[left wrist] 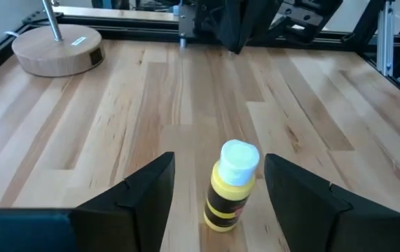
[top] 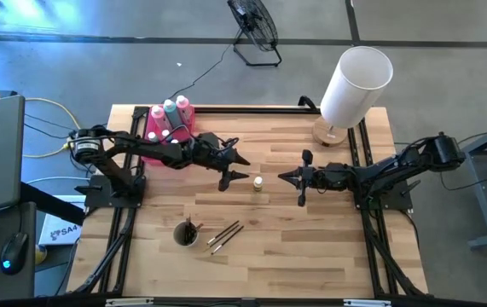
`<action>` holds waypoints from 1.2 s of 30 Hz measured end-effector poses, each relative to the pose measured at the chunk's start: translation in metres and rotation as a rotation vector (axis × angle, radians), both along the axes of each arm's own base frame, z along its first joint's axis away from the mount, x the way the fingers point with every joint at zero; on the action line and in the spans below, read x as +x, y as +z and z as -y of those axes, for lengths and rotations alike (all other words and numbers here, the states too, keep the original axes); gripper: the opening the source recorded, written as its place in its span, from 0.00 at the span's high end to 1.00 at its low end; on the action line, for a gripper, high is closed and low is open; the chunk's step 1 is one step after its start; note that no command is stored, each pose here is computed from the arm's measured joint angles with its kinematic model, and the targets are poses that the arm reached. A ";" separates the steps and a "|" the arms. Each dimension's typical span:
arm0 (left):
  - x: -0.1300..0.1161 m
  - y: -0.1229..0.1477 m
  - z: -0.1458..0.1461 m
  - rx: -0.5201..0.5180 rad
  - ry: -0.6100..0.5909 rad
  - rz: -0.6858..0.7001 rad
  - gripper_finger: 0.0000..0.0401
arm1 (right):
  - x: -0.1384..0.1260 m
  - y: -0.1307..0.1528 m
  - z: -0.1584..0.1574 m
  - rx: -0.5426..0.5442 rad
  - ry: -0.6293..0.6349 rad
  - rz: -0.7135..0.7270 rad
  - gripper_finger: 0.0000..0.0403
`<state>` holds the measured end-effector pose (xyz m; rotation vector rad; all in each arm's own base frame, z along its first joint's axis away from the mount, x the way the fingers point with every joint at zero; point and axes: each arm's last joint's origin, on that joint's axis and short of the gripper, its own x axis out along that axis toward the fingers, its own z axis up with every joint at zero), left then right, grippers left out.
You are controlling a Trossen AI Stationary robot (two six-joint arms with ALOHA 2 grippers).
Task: Pick & Place Paint Supplies
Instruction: Put the small yellow paint bottle into the pink bin
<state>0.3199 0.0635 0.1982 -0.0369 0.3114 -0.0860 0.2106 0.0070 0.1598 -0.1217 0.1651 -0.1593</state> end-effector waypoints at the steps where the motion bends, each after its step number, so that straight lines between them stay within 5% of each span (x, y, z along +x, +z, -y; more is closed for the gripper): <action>1: 0.000 0.000 0.000 0.000 0.000 -0.001 0.45 | 0.000 0.000 0.000 0.000 0.000 0.000 0.99; 36: 0.046 -0.029 0.010 -0.010 -0.076 -0.007 0.45 | 0.000 -0.001 0.000 -0.001 -0.003 -0.006 0.99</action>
